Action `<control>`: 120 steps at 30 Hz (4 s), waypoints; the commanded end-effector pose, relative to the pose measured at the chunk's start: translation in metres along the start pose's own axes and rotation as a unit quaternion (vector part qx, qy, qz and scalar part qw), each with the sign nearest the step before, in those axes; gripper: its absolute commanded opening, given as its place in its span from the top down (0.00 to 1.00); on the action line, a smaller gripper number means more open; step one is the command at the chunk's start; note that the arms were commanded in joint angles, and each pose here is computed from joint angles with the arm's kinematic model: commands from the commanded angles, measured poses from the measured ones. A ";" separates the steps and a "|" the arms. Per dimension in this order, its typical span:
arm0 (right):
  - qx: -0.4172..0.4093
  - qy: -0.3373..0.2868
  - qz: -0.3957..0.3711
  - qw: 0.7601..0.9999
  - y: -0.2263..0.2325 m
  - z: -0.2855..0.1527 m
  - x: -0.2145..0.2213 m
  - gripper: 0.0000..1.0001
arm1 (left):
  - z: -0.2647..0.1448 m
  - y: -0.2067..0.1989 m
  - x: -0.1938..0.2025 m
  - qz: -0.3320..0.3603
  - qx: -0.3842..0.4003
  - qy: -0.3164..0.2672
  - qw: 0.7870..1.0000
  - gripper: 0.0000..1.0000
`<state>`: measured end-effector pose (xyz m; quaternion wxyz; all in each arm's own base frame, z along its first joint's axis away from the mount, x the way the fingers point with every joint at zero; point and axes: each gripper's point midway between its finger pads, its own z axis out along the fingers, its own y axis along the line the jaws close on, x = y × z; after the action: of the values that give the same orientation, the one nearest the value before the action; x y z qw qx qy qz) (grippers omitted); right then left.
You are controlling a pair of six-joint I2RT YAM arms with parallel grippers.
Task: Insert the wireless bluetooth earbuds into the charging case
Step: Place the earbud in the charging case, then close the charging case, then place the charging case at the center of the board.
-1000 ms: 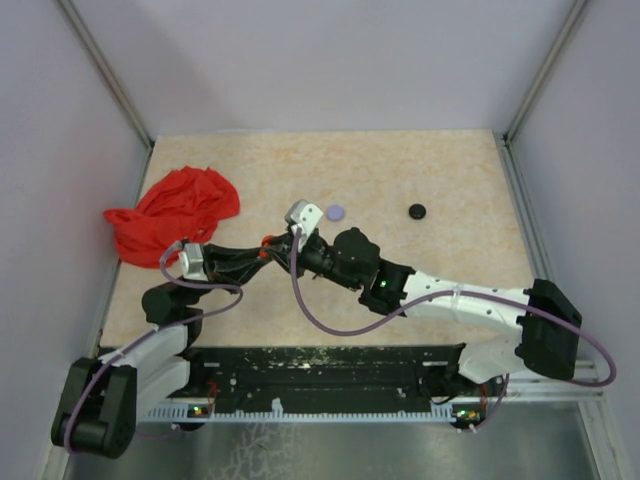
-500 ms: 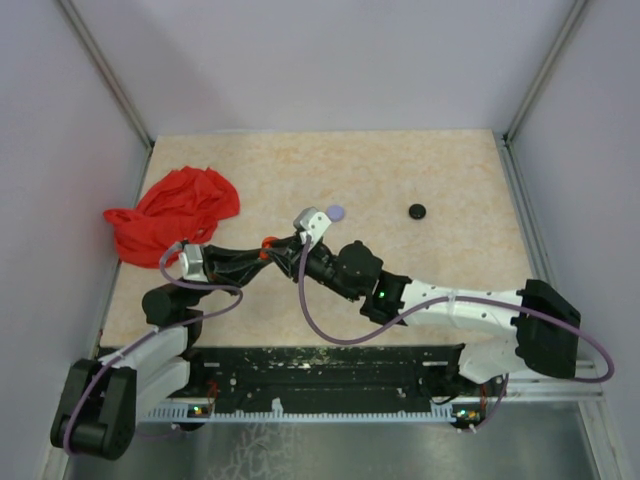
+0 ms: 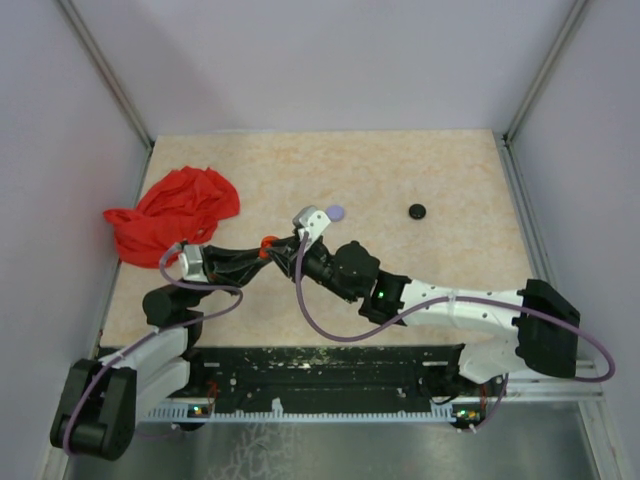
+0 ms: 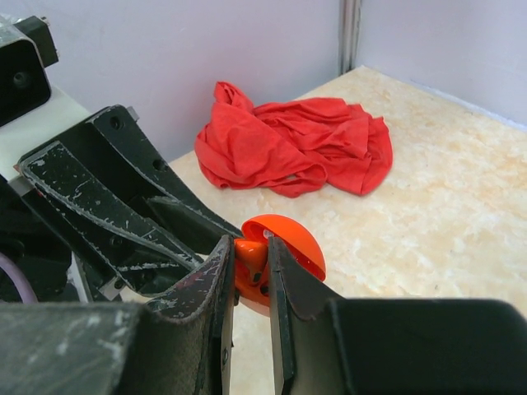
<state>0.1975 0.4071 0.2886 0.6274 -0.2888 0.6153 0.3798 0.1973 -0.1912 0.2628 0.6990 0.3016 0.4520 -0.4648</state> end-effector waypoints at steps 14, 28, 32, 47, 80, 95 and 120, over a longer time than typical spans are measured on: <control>-0.001 0.024 0.025 0.999 0.015 -0.004 -0.002 0.61 | 0.002 -0.011 -0.053 0.106 0.008 -0.098 0.989 1.00; -0.072 0.031 -0.045 0.996 -0.002 -0.026 -0.064 0.42 | 0.009 -0.013 -0.042 0.055 0.034 -0.063 0.996 1.00; -0.107 0.057 -0.038 0.992 -0.011 -0.031 -0.061 0.40 | 0.013 -0.016 -0.038 0.032 0.053 -0.043 0.997 1.00; -0.254 0.087 0.060 0.961 -0.013 -0.028 -0.055 0.37 | 0.017 -0.037 -0.031 -0.028 0.137 0.004 0.990 1.00; -0.371 0.122 0.052 0.919 0.022 -0.056 -0.039 0.53 | 0.019 -0.019 -0.028 -0.019 0.089 -0.003 0.996 1.00; -0.249 0.123 0.008 0.961 -0.022 -0.021 -0.019 0.42 | 0.017 -0.029 -0.029 -0.025 0.114 0.000 0.993 1.00; -0.340 0.148 0.021 0.928 0.002 -0.026 0.012 0.87 | 0.018 -0.030 -0.029 -0.035 0.119 -0.001 0.992 0.99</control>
<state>0.1865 0.3863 0.2521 0.3627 -0.5101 0.5826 0.5184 0.1867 -0.2095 0.2651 0.5834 0.3171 0.4885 -0.5661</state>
